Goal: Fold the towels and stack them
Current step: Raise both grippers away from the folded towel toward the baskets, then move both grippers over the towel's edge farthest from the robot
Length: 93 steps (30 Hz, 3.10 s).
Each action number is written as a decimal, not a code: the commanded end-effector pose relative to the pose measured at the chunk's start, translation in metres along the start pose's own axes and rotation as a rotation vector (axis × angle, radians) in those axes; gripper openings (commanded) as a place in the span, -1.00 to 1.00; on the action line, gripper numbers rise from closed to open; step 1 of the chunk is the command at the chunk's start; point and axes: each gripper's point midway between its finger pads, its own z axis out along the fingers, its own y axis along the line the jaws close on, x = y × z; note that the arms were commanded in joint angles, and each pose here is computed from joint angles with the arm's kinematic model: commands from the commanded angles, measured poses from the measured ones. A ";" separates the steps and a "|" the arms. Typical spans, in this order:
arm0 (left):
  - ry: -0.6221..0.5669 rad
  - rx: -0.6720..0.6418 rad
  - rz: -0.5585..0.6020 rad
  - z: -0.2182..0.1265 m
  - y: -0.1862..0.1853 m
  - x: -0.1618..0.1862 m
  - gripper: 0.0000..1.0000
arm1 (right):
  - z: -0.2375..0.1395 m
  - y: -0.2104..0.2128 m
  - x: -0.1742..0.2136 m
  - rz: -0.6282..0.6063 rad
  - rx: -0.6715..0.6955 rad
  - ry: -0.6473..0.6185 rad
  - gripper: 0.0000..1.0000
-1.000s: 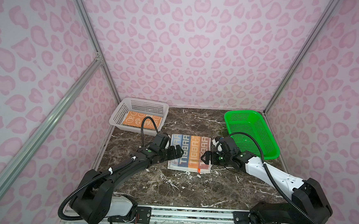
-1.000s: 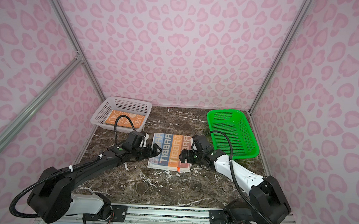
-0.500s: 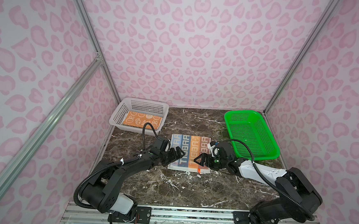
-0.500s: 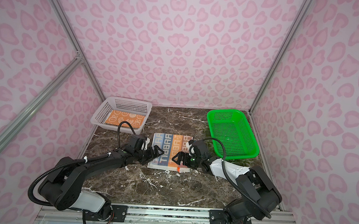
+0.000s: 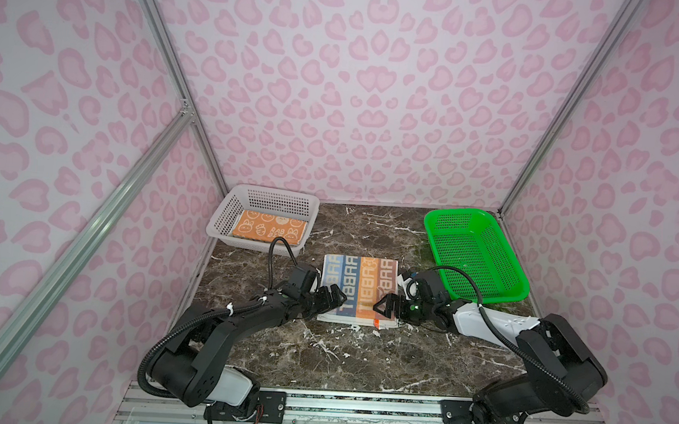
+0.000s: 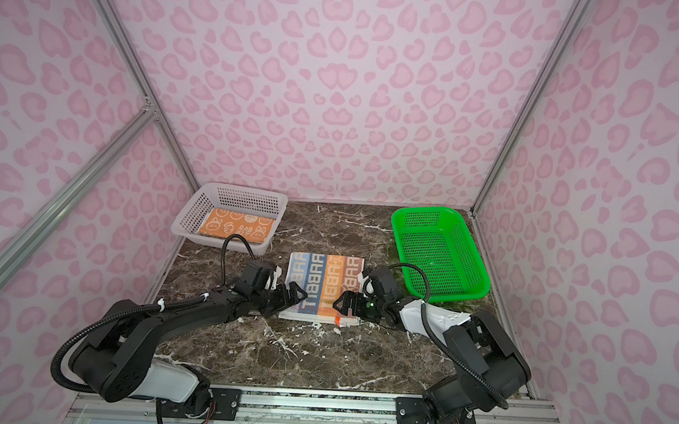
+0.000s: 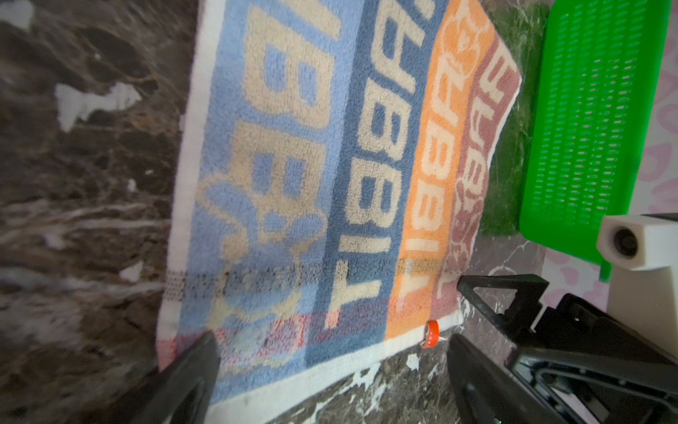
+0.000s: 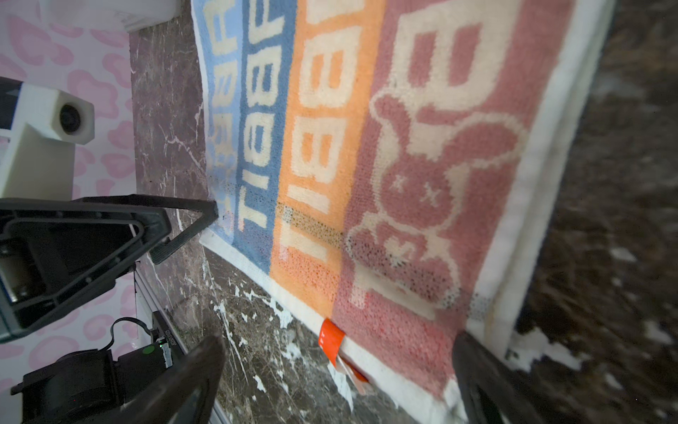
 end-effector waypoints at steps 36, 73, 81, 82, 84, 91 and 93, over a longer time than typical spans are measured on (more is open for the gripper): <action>-0.077 -0.026 0.047 0.084 -0.039 -0.167 0.97 | 0.060 -0.023 -0.185 0.155 -0.112 -0.108 0.99; 0.012 0.013 0.100 0.033 -0.068 -0.120 0.96 | -0.009 -0.041 -0.155 0.061 0.283 -0.044 0.99; 0.003 0.013 0.123 0.031 -0.070 -0.122 0.96 | -0.038 -0.056 -0.161 -0.042 0.440 0.006 0.89; 0.009 0.008 0.125 0.032 -0.068 -0.120 0.96 | -0.035 -0.062 -0.161 -0.039 0.437 0.021 0.85; 0.018 -0.004 0.129 0.035 -0.063 -0.117 0.96 | -0.027 -0.073 -0.161 -0.029 0.426 0.040 0.75; 0.017 -0.023 0.126 0.039 -0.060 -0.119 0.96 | 0.004 -0.100 -0.158 -0.026 0.410 0.093 0.49; 0.024 -0.027 0.124 0.043 -0.058 -0.118 0.96 | 0.006 -0.101 -0.159 -0.026 0.409 0.091 0.43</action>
